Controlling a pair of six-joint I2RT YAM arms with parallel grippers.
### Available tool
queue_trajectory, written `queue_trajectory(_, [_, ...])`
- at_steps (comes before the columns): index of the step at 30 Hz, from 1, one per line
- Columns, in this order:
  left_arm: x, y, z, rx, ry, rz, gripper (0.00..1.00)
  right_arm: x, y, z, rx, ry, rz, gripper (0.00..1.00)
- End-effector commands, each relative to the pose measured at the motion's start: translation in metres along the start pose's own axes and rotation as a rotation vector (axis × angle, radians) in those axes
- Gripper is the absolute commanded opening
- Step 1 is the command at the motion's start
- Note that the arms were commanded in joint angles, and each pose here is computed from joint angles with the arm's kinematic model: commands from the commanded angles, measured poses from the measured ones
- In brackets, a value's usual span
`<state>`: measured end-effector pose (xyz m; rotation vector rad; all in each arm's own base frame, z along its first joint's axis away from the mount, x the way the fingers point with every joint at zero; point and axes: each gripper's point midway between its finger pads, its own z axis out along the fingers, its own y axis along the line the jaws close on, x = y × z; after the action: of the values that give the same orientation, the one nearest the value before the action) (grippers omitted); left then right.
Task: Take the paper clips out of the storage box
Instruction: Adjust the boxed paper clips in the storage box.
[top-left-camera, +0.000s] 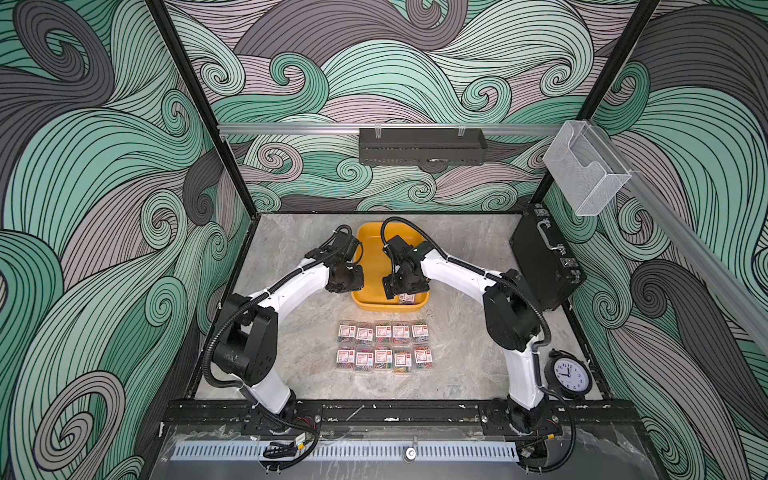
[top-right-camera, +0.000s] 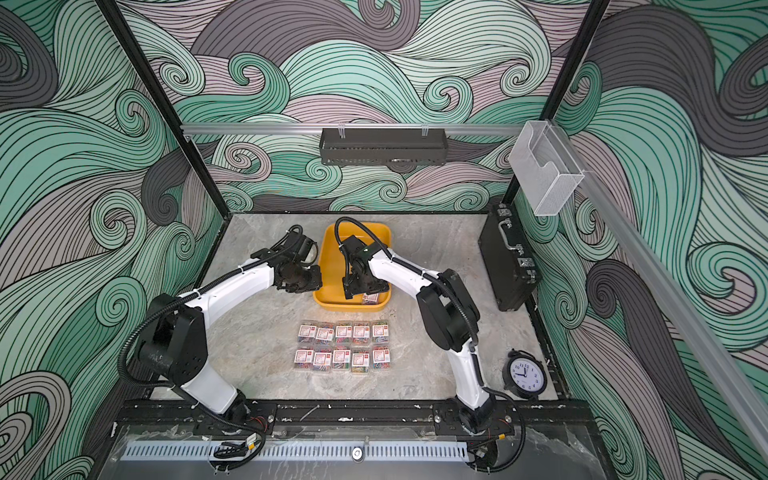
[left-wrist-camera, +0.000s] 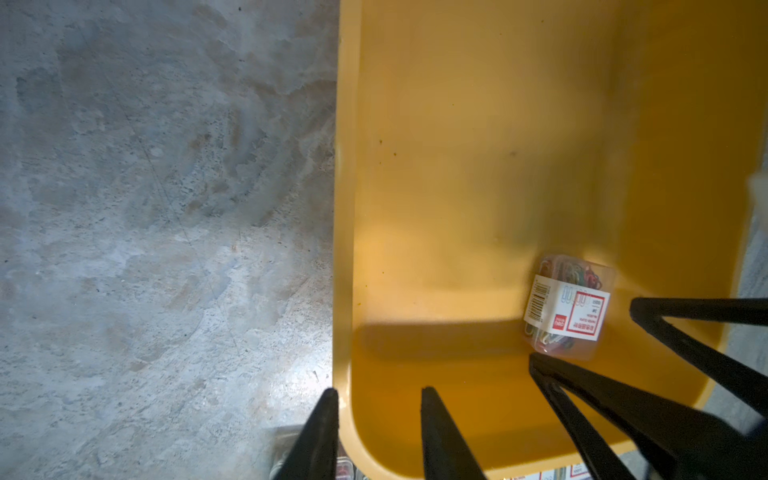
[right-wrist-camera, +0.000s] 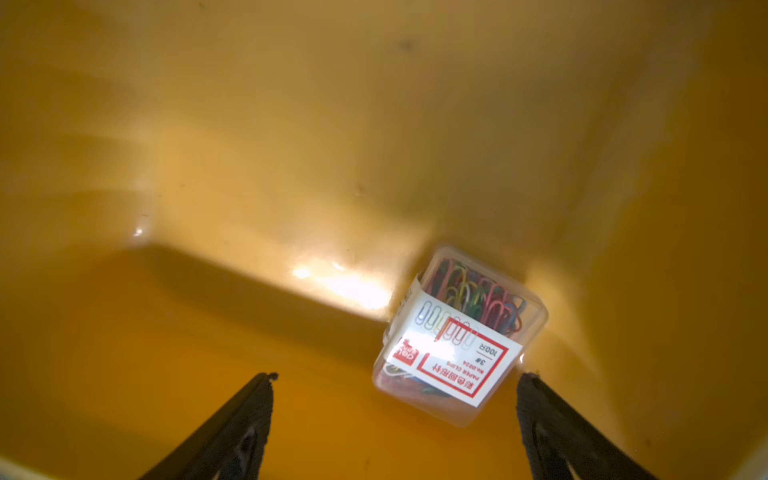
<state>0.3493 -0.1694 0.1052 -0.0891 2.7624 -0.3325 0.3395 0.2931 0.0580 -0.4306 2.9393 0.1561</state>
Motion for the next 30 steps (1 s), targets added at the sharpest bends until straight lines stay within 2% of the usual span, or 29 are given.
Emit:
queue_trajectory(1, [0.001, 0.001, 0.001, -0.021, 0.005, 0.012, 0.29, -0.001, -0.003, -0.009, 0.004, 0.026, -0.001, 0.95])
queue_trajectory(6, [0.0, 0.002, 0.004, -0.03, 0.008, 0.013, 0.27, 0.007, -0.006, 0.008, 0.004, 0.085, -0.009, 0.97])
queue_trajectory(14, [0.001, 0.006, 0.009, -0.055, 0.019, 0.014, 0.24, 0.01, -0.007, 0.025, -0.005, 0.13, -0.019, 0.91])
queue_trajectory(23, [0.004, 0.006, 0.013, -0.063, 0.034, 0.021, 0.17, -0.012, -0.001, 0.033, -0.026, 0.104, -0.02, 0.68])
queue_trajectory(30, [0.006, 0.008, 0.014, -0.074, 0.041, 0.031, 0.14, -0.044, -0.007, 0.038, -0.015, 0.048, 0.002, 0.58])
